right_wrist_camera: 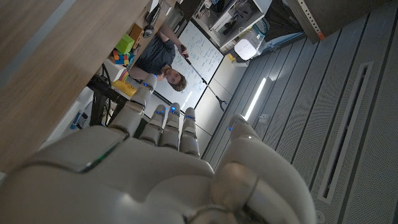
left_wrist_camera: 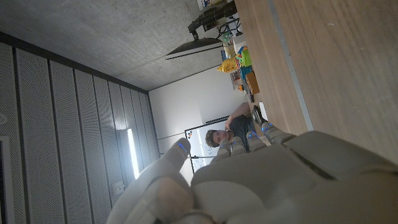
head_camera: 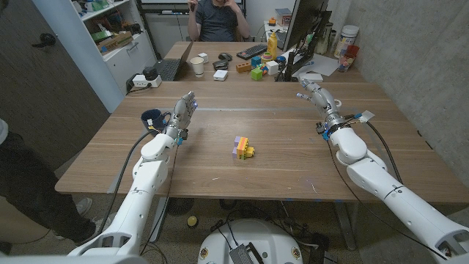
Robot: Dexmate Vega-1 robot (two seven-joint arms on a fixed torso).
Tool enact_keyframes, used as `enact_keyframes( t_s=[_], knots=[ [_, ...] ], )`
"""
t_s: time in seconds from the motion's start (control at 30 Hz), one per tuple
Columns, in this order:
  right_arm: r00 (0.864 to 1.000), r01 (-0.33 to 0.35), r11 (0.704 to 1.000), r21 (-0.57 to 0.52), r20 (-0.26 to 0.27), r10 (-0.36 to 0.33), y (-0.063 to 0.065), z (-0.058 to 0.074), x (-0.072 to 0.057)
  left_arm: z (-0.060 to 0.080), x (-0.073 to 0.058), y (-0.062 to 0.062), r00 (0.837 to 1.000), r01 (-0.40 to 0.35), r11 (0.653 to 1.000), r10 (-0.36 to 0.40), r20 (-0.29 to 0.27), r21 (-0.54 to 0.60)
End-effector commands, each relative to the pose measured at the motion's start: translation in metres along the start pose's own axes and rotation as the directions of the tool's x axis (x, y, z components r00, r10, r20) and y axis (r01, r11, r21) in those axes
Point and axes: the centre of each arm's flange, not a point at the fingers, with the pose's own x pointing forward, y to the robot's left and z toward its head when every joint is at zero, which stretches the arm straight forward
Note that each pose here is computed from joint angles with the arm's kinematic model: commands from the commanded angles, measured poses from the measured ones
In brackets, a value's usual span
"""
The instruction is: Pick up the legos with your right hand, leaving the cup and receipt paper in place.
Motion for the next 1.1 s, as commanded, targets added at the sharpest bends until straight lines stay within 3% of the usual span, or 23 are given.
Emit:
enact_keyframes(
  t_s=[0.03,0.33,0.67,1.1],
  knots=[
    [0.994,0.001,0.994,-0.107,0.105,0.01,0.009,0.035,-0.004,-0.002,-0.001,0.0,1.0,0.001,1.0,-0.001,-0.006,0.0],
    [0.986,0.005,0.979,-0.203,0.164,0.029,0.018,0.058,-0.003,-0.001,-0.002,0.002,1.0,-0.002,1.0,0.002,-0.002,0.003],
    [0.977,0.017,0.956,-0.294,0.207,0.046,0.026,0.073,-0.004,-0.001,-0.003,0.004,1.0,-0.005,1.0,0.005,0.0,0.003],
    [0.961,0.04,0.925,-0.377,0.269,0.069,0.039,0.097,-0.014,0.001,-0.005,0.007,1.0,-0.009,1.0,0.009,0.007,-0.003]
  ],
)
